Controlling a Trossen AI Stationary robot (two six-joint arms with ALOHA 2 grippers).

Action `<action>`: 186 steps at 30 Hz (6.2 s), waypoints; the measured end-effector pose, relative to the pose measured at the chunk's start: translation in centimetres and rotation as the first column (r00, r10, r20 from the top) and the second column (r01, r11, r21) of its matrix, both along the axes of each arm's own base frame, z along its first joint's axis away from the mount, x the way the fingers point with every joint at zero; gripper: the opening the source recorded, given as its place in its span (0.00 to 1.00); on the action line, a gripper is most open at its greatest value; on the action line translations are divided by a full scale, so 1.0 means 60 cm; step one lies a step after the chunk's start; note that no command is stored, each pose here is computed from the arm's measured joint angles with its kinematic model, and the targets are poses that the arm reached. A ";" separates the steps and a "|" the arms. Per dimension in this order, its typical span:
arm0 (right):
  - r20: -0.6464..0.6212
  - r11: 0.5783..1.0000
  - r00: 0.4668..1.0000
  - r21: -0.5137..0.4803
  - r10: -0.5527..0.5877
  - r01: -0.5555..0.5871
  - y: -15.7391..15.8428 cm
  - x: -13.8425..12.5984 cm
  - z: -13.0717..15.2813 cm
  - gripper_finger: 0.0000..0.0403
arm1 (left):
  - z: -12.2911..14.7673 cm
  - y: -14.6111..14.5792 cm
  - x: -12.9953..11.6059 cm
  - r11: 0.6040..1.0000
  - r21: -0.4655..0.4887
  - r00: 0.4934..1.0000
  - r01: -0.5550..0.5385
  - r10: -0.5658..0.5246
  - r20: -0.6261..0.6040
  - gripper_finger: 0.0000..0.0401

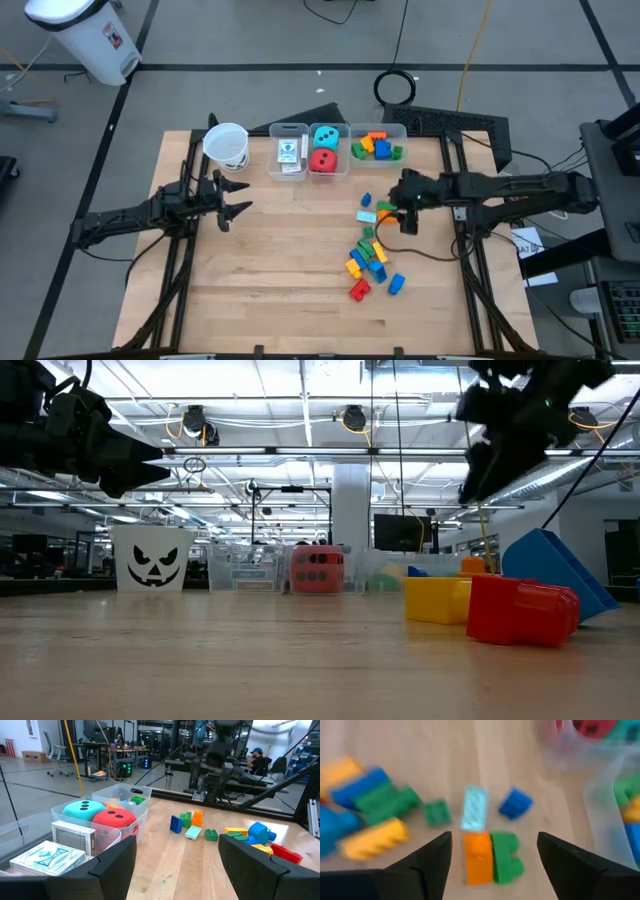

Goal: Pick & Place Toys
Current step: Put the green game piece into the right transparent bin, then put the blue game piece into the right transparent bin

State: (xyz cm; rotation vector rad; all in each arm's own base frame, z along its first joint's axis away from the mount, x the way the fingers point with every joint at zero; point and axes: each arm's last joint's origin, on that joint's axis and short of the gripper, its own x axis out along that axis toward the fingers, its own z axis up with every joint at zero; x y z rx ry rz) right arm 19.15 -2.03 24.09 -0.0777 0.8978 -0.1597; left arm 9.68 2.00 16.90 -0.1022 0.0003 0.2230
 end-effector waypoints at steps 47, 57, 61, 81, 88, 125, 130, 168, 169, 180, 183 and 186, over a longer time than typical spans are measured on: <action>-0.069 0.996 0.995 0.046 -0.071 0.074 -0.053 0.004 -0.177 0.53 | 0.001 0.000 0.000 1.000 0.001 1.000 0.000 0.000 0.003 0.72; -0.109 0.989 0.984 -0.042 -0.143 0.140 -0.057 0.004 -0.184 0.33 | 0.001 0.000 0.000 1.000 0.001 1.000 0.000 0.000 0.004 0.72; -0.111 0.987 0.982 -0.053 -0.156 0.151 -0.058 0.003 -0.184 0.19 | 0.001 0.000 0.000 1.000 0.001 1.000 0.000 0.000 0.004 0.72; 0.207 0.976 0.962 -0.090 -0.178 0.200 -0.067 0.013 -0.088 0.08 | 0.001 0.000 0.000 1.000 0.001 1.000 0.000 0.000 0.005 0.72; 0.459 0.919 0.851 -0.159 -0.255 0.361 -0.110 0.018 -0.043 0.08 | 0.001 0.000 0.000 1.000 0.001 1.000 0.000 0.000 0.006 0.72; 0.436 0.689 0.649 -0.084 -0.624 0.720 -0.271 -0.025 -0.109 0.50 | 0.001 0.000 0.000 1.000 0.001 1.000 -0.001 0.001 0.006 0.72; 0.489 0.727 0.663 -0.082 -0.566 0.682 -0.247 -0.015 -0.083 0.59 | 0.001 0.000 0.000 1.000 0.001 1.000 0.000 0.000 0.006 0.72; 0.136 0.934 0.924 0.040 -0.358 0.356 -0.048 0.086 -0.196 0.68 | 0.001 0.000 0.000 1.000 0.001 1.000 0.000 0.000 0.006 0.72; 0.132 0.933 0.924 0.039 -0.359 0.357 -0.048 0.086 -0.197 0.67 | 0.001 0.000 0.000 1.000 0.001 1.000 0.000 0.000 0.006 0.72; 0.136 0.935 0.925 0.038 -0.355 0.354 -0.048 0.087 -0.198 0.39 | 0.001 0.000 0.000 1.000 0.001 1.000 0.000 0.000 0.006 0.72; 0.147 0.935 0.923 0.041 -0.355 0.353 -0.048 0.088 -0.196 0.30 | 0.001 0.000 0.000 1.000 0.001 1.000 0.000 0.000 0.006 0.72; 0.186 0.943 0.925 0.027 -0.332 0.333 -0.049 0.091 -0.188 0.25 | 0.001 0.000 0.000 1.000 0.001 1.000 0.000 0.000 0.006 0.72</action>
